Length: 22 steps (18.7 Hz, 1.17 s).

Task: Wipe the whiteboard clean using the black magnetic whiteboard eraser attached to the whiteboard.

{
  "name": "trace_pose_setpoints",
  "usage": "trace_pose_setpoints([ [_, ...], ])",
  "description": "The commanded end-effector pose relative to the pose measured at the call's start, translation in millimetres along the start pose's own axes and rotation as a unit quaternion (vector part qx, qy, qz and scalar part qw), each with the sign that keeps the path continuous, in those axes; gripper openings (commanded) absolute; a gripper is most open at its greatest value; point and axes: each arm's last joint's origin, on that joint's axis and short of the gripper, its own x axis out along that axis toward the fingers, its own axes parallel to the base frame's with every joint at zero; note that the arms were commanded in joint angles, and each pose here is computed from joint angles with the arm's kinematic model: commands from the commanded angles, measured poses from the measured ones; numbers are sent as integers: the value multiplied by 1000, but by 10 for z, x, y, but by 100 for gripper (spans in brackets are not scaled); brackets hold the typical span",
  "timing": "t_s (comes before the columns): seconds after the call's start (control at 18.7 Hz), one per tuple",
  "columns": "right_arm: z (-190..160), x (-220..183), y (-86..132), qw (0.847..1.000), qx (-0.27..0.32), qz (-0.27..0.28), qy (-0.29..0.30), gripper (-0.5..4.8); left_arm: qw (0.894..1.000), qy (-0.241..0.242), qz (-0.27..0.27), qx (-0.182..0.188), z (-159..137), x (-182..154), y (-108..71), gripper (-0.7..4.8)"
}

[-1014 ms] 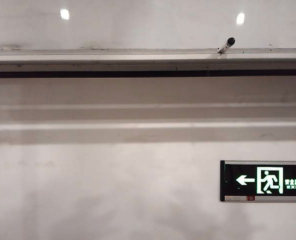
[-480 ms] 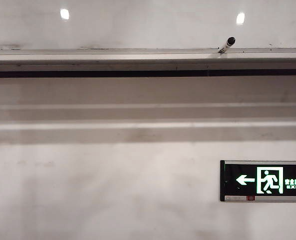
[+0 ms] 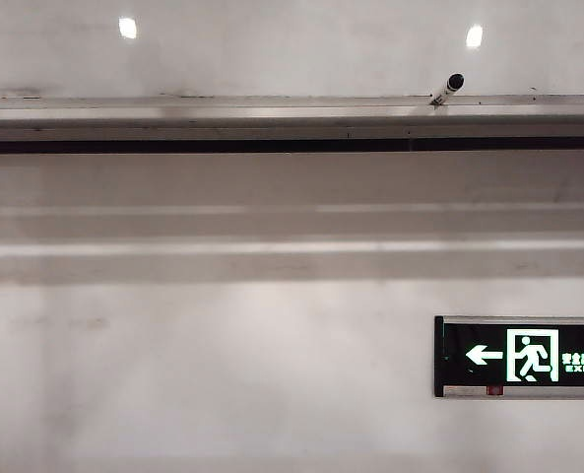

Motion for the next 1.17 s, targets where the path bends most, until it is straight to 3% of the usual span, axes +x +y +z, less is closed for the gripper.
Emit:
trace_pose_setpoints([
  [0.05, 316, 190, 4, 1000, 3, 14, -22, -6, 999, 3, -44, -27, 299, 307, -61, -6],
  [0.21, 486, 408, 26, 999, 6, 24, -22, -6, 995, 22, -73, -71, 509, 745, -119, -6],
  [0.32, 536, 570, 73, 999, 11, 41, -16, -6, 991, 33, -100, -79, 619, 1088, -223, -6],
  [0.43, 503, 808, 174, 998, 19, 68, 0, -6, 985, 46, -144, -87, 680, 1455, -461, -6],
  [0.64, 442, 1019, 365, 993, 31, 113, 14, -6, 979, 45, -190, -55, 702, 1898, -918, -4],
  [0.69, 425, 1049, 410, 992, 34, 123, 14, -6, 979, 43, -194, -50, 686, 1986, -1058, 32],
  [0.75, 413, 1062, 438, 991, 35, 129, 16, -6, 979, 42, -197, -42, 663, 2063, -1173, 107],
  [0.8, 398, 1079, 458, 990, 36, 133, 19, -6, 978, 39, -201, -30, 636, 2149, -1274, 236],
  [0.85, 389, 1084, 479, 990, 37, 138, 22, -6, 978, 36, -203, -21, 614, 2226, -1341, 404],
  [0.91, 388, 1083, 500, 989, 38, 143, 22, -6, 978, 30, -204, -20, 586, 2315, -1428, 479],
  [1.17, 394, 1075, 502, 989, 39, 144, 21, -6, 984, -15, -172, -31, 481, 2603, -1769, 479],
])
